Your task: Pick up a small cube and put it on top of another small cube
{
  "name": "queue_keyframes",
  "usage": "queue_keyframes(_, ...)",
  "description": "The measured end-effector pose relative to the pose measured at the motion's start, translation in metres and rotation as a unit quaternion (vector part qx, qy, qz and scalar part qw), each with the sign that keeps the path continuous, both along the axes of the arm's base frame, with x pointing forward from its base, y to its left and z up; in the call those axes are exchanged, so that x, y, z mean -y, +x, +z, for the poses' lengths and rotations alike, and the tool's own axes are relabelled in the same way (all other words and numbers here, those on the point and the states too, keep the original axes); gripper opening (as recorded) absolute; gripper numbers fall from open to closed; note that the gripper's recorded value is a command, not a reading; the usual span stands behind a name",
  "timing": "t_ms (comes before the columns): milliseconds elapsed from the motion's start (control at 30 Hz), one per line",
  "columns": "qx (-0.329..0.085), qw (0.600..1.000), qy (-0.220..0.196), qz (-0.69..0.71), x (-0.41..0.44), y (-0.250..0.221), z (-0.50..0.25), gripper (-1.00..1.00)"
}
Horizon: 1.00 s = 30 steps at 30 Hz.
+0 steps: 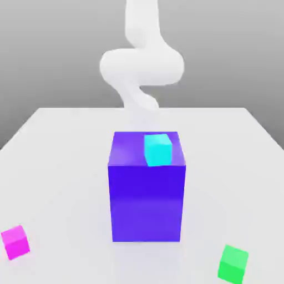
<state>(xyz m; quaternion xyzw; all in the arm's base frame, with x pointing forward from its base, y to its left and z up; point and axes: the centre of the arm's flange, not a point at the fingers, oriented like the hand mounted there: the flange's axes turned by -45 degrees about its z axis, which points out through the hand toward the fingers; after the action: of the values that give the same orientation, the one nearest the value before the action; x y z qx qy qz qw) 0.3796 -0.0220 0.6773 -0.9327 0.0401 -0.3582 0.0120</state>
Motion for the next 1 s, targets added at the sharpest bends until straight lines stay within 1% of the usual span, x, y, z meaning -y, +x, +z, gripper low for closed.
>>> queue_keyframes(100,-0.041,0.998,0.026,-0.037,0.030,0.036,-0.046,0.00)
queue_keyframes(233,-0.092,0.990,0.057,-0.088,0.071,0.070,-0.110,0.00)
queue_keyframes(367,-0.140,0.976,0.086,-0.144,0.113,0.091,-0.180,0.00)
queue_keyframes(467,-0.175,0.961,0.104,-0.187,0.145,0.097,-0.234,0.00)
queue_keyframes(567,-0.209,0.942,0.121,-0.234,0.179,0.094,-0.289,0.00)
queue_keyframes(733,-0.262,0.902,0.143,-0.312,0.230,0.071,-0.381,0.00)
queue_keyframes(900,-0.313,0.855,0.154,-0.383,0.267,0.032,-0.469,0.00)
queue_keyframes(1000,-0.322,0.847,0.154,-0.395,0.274,0.025,-0.511,0.00)
